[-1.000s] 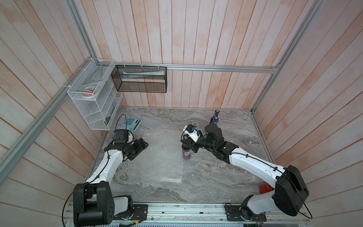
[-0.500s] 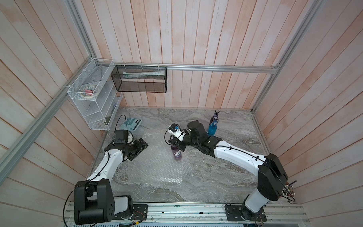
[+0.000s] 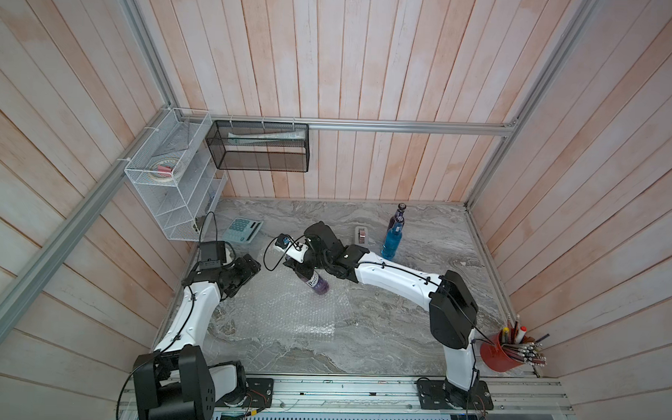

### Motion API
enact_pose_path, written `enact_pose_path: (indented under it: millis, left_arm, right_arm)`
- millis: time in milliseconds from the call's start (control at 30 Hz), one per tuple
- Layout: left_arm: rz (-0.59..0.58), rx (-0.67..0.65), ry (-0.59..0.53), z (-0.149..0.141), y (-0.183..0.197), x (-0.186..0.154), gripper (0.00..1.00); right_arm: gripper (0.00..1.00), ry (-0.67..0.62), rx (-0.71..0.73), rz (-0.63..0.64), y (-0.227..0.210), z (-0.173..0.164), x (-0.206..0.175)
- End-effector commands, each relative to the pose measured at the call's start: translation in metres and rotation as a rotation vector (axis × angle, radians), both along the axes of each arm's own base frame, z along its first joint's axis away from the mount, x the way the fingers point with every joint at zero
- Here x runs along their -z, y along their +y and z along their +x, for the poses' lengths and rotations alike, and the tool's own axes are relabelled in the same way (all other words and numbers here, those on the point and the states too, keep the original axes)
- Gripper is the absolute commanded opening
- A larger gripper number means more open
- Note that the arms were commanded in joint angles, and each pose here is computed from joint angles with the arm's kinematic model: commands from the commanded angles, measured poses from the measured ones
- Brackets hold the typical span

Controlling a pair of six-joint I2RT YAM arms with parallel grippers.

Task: Wrap wine bottles in bubble wrap
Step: Place the wine bottle on the bubble wrap.

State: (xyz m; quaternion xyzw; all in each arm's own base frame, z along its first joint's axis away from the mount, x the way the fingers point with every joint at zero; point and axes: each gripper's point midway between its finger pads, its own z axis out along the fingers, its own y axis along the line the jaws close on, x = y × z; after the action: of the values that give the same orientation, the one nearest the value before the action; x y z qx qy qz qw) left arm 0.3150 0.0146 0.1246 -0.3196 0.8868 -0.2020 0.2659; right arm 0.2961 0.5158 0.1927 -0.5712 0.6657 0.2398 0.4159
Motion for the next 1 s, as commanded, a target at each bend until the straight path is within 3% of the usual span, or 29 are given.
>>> enact_pose_path:
  millis: [0,300,567,967]
  left_arm:
    - [0.025,-0.028,0.005,0.0,0.013,0.002,0.89]
    - [-0.008,0.002,0.005,0.018,0.022,0.011,0.89]
    - [0.004,0.039,0.032,0.03,0.026,0.023,0.89]
    - [-0.024,0.064,0.056,0.04,0.026,0.034,0.89]
  right_arm:
    - [0.22,0.027,-0.055,0.073,0.028,-0.006,0.0]
    - [0.26,0.038,-0.167,0.161,0.07,-0.012,0.023]
    - [0.27,0.039,-0.273,0.102,0.088,-0.033,0.065]
    - [0.3,0.047,-0.296,0.057,0.096,-0.038,0.098]
